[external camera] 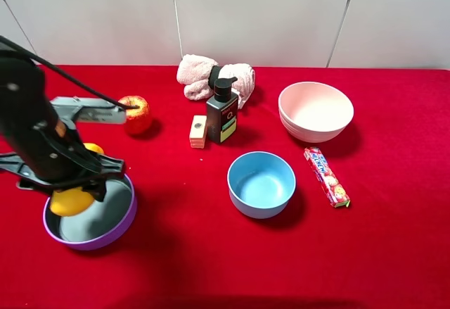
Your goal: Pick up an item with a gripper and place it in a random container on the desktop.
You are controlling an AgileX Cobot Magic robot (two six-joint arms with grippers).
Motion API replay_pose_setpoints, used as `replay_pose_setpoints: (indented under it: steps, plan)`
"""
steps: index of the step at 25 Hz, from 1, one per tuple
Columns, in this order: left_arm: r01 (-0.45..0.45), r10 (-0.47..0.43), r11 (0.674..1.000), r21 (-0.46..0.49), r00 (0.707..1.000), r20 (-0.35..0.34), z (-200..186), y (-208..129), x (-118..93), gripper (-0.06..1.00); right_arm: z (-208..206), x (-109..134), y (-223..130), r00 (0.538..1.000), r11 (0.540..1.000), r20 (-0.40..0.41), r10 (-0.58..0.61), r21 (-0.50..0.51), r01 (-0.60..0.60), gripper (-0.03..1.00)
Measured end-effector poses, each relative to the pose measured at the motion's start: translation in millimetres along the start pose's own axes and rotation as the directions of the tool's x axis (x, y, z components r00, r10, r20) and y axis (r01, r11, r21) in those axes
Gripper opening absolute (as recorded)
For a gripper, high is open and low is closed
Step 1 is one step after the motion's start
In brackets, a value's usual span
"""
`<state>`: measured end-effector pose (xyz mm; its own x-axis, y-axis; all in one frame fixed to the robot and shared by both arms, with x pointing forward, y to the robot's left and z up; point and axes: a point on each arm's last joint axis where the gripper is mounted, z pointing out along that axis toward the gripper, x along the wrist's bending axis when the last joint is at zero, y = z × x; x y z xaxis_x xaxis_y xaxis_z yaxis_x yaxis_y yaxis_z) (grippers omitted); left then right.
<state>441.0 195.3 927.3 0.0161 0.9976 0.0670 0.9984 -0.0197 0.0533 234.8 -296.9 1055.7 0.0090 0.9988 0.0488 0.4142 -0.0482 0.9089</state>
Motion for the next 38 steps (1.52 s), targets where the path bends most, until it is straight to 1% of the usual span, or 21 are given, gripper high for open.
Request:
replay_pose_setpoints:
  steps: [4,7,23,24,25,28,30,33,38]
  plan:
    - [-0.008,0.008,0.999,0.046,1.0,0.013,16.0,1.7,-6.0,0.6,0.0,0.0,0.0,1.0,1.0,0.0,0.0,0.0,0.0,0.69]
    - [-0.007,0.006,0.998,0.063,1.0,0.014,20.6,1.7,-7.3,0.6,0.0,0.0,0.0,1.0,1.0,0.0,0.0,0.0,0.0,0.69]
    - [-0.01,0.009,0.998,0.058,1.0,0.017,21.3,2.3,-7.7,0.61,0.0,0.0,0.0,1.0,1.0,0.0,0.0,0.0,0.0,0.69]
    - [-0.011,0.01,0.998,0.058,1.0,0.017,21.3,2.3,-7.7,0.62,0.0,0.0,0.0,1.0,1.0,0.0,0.0,0.0,0.0,0.69]
    - [-0.01,0.009,0.998,0.059,1.0,0.017,21.3,2.3,-7.7,0.66,0.0,0.0,0.0,1.0,1.0,0.0,0.0,0.0,0.0,0.69]
    - [-0.01,0.009,0.998,0.059,1.0,0.017,21.3,2.3,-7.7,0.87,0.0,0.0,0.0,1.0,1.0,0.0,0.0,0.0,0.0,0.69]
    - [-0.01,0.009,0.998,0.059,1.0,0.017,21.3,2.3,-7.7,0.94,0.0,0.0,0.0,1.0,1.0,0.0,0.0,0.0,0.0,0.69]
    - [-0.01,0.009,0.998,0.059,1.0,0.017,21.3,2.3,-7.7,0.98,0.0,0.0,0.0,1.0,1.0,0.0,0.0,0.0,0.0,0.69]
    - [-0.005,0.003,0.999,0.044,1.0,0.029,16.5,2.1,-7.6,0.99,0.0,0.0,0.0,1.0,1.0,0.0,0.0,0.0,0.0,0.69]
